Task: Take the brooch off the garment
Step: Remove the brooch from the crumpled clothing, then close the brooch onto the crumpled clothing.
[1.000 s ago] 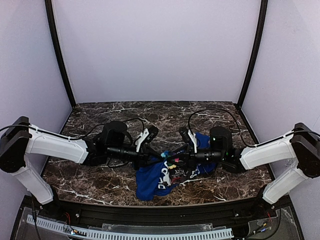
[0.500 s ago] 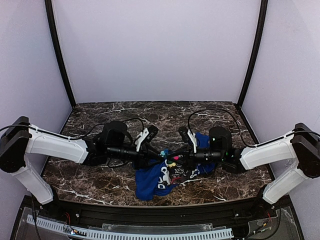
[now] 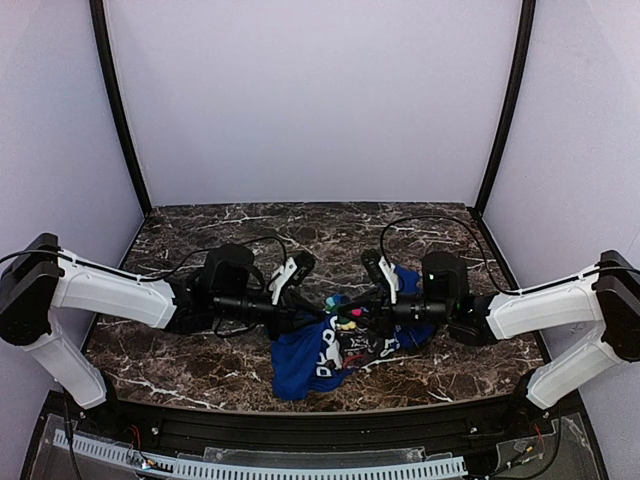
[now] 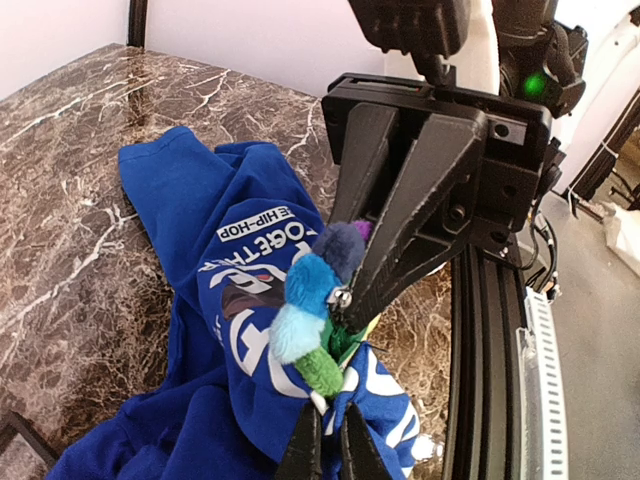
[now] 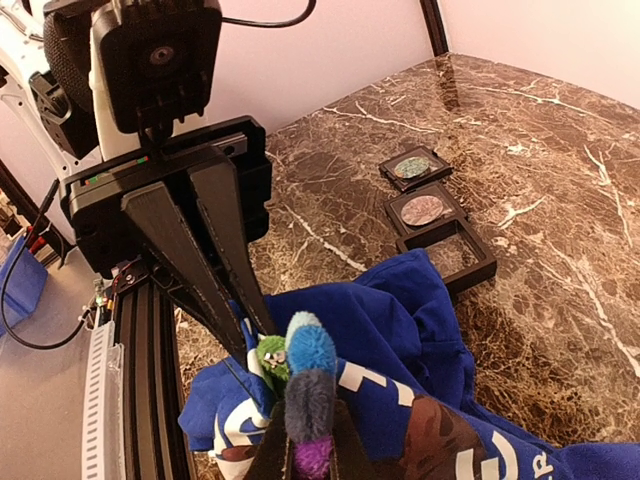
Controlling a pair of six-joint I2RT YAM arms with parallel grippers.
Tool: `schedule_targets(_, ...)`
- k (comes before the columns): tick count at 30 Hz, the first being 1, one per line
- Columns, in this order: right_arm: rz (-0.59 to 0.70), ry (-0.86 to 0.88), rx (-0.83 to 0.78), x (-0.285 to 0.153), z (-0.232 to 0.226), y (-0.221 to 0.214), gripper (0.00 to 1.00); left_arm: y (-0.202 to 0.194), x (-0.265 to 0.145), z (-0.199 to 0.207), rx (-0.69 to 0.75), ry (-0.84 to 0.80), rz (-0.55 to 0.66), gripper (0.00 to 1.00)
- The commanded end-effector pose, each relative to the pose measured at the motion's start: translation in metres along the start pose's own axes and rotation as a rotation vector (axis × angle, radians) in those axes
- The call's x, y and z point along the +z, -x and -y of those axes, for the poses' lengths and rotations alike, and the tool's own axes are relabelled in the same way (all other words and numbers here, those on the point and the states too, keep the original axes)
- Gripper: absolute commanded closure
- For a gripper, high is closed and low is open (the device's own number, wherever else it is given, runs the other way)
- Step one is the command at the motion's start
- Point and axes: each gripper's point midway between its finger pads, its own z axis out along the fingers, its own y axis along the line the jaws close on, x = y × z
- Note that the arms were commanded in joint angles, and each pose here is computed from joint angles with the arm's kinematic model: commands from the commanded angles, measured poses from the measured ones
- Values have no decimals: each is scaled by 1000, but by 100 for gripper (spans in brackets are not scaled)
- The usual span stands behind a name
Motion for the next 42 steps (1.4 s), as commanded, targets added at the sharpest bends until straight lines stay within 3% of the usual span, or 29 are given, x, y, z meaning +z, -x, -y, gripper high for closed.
schedule_targets(1,10,-62,-15,-7,8,1,100,3,-9,3,10,11,15,99)
schedule_targets(24,-18,-179,31,-23,22,-21,100,20,-20,3,23,42,88,99)
schedule_targets(34,55,25,-45,-35,-25,10,100,-15,3,24,20,-97,-34,98)
schedule_targets(36,66,67,-60,-36,-35,14,100,-19,6,30,32,-117,-52,91)
schedule_targets(39,74,87,-69,-37,-40,17,100,-19,4,27,48,-87,-46,56)
schedule_targets(42,88,104,-75,-36,-44,20,100,-7,-7,29,82,-63,13,33)
